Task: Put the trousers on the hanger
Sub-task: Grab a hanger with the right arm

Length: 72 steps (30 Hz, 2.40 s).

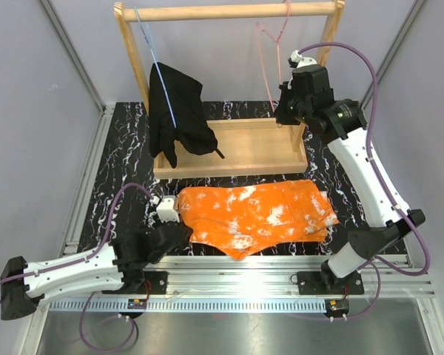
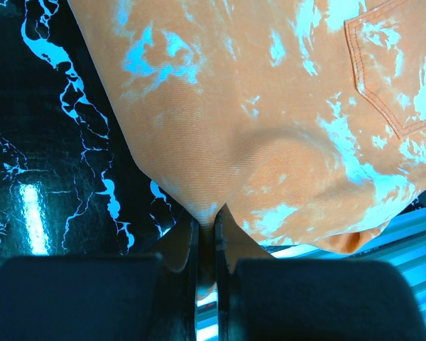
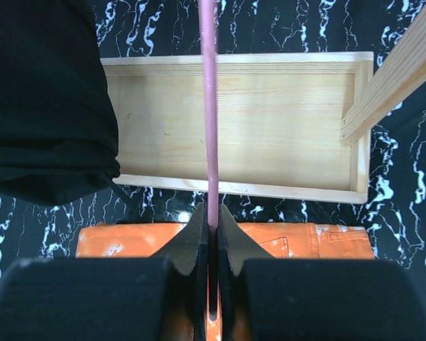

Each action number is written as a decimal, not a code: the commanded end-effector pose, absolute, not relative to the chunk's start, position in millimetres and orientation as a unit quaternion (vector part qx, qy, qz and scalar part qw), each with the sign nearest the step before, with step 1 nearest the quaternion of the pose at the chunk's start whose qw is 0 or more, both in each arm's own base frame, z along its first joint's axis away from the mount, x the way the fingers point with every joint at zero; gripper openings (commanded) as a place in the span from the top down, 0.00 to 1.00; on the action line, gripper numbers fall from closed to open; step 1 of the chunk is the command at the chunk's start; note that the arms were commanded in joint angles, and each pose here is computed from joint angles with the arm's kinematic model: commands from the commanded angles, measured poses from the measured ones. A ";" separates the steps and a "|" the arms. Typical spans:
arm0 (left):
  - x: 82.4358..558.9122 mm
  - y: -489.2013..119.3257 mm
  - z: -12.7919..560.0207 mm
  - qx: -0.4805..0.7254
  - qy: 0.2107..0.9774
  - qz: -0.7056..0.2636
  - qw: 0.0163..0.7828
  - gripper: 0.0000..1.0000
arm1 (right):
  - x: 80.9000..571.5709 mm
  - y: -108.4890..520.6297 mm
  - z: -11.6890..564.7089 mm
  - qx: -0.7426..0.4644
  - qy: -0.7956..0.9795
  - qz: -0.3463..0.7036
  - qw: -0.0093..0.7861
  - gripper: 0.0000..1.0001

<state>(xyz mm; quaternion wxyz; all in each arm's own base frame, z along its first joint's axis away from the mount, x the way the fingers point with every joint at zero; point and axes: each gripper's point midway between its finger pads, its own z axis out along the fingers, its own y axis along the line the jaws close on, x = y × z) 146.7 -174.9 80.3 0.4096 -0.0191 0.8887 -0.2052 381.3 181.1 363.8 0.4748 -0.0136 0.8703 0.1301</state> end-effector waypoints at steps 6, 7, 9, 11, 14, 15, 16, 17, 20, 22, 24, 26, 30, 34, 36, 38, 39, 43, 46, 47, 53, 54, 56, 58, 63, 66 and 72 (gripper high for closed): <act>154.8 -173.5 86.2 -0.032 0.880 -0.200 0.429 1.00 | 378.4 174.4 399.4 -0.018 0.851 0.090 0.517 1.00; 154.5 -173.4 85.1 -0.030 0.881 -0.199 0.428 1.00 | 378.1 176.2 404.0 -0.021 0.848 0.088 0.522 1.00; 155.1 -173.9 84.9 -0.030 0.881 -0.198 0.428 1.00 | 376.7 175.2 408.4 -0.021 0.846 0.080 0.527 1.00; 155.7 -175.0 85.4 -0.027 0.882 -0.195 0.428 1.00 | 375.7 177.3 415.4 -0.024 0.843 0.080 0.532 1.00; 157.2 -177.1 85.4 -0.024 0.883 -0.189 0.428 1.00 | 371.6 175.4 415.6 -0.025 0.845 0.067 0.530 1.00; 157.6 -178.3 86.0 -0.022 0.883 -0.189 0.428 1.00 | 370.2 173.9 415.3 -0.023 0.845 0.061 0.531 1.00; 158.2 -180.3 87.7 -0.022 0.883 -0.191 0.428 1.00 | 367.3 172.5 412.3 -0.023 0.846 0.056 0.529 1.00; 158.3 -183.1 88.4 -0.021 0.882 -0.195 0.428 1.00 | 365.4 173.5 412.8 -0.024 0.845 0.054 0.532 1.00; 159.5 -187.0 91.8 -0.019 0.880 -0.200 0.430 1.00 | 355.8 170.1 413.7 -0.020 0.841 0.052 0.538 1.00; 160.0 -187.6 92.8 -0.019 0.880 -0.201 0.430 1.00 | 349.9 168.1 415.8 -0.018 0.839 0.057 0.541 1.00; 159.8 -188.1 93.5 -0.018 0.880 -0.201 0.430 1.00 | 344.2 166.9 412.7 -0.019 0.842 0.052 0.537 1.00; 160.4 -188.7 94.7 -0.019 0.879 -0.202 0.431 1.00 | 336.0 165.3 404.0 -0.020 0.846 0.047 0.530 1.00; 160.1 -190.1 93.7 -0.019 0.879 -0.205 0.430 1.00 | 325.7 165.8 391.8 -0.019 0.844 0.054 0.534 1.00; 159.3 -192.0 91.9 -0.017 0.881 -0.206 0.426 1.00 | 328.6 161.7 387.0 -0.021 0.845 0.034 0.533 1.00; 159.0 -192.2 91.2 -0.017 0.881 -0.206 0.425 1.00 | 331.9 161.8 390.1 -0.024 0.844 0.028 0.535 1.00; 159.0 -191.6 91.1 -0.018 0.881 -0.206 0.425 1.00 | 336.9 164.2 396.6 -0.022 0.839 0.029 0.543 1.00; 158.9 -191.4 90.5 -0.019 0.882 -0.205 0.425 1.00 | 338.5 162.8 402.4 -0.019 0.835 0.027 0.550 1.00; 158.4 -190.0 89.7 -0.021 0.882 -0.205 0.424 1.00 | 349.0 164.1 413.1 -0.011 0.824 0.019 0.567 1.00; 157.7 -187.7 88.6 -0.020 0.883 -0.202 0.423 1.00 | 355.7 162.6 428.3 -0.004 0.810 0.012 0.586 1.00; 157.4 -187.1 88.2 -0.022 0.883 -0.202 0.423 1.00 | 358.3 162.2 431.9 -0.002 0.806 0.009 0.591 1.00; 156.0 -181.8 86.8 -0.027 0.882 -0.203 0.424 1.00 | 356.4 157.0 464.1 0.010 0.785 0.017 0.619 1.00; 155.9 -181.2 86.3 -0.028 0.882 -0.202 0.425 1.00 | 353.4 153.7 466.3 0.013 0.783 0.018 0.621 1.00; 156.2 -180.3 86.6 -0.029 0.882 -0.201 0.425 1.00 | 349.3 151.1 466.9 0.016 0.782 0.022 0.623 1.00; 156.9 -182.6 89.7 -0.027 0.881 -0.204 0.427 1.00 | 342.2 150.2 459.4 0.014 0.788 0.030 0.615 1.00; 161.9 -191.7 102.4 -0.016 0.876 -0.207 0.436 1.00 | 323.7 155.9 411.7 0.000 0.819 0.033 0.573 1.00; 165.8 -200.5 111.3 -0.008 0.872 -0.211 0.441 1.00 | 307.6 155.0 379.4 0.003 0.836 0.035 0.547 1.00; 173.1 -220.0 124.9 0.008 0.867 -0.219 0.447 1.00 | 262.3 154.2 316.9 0.021 0.863 0.073 0.499 1.00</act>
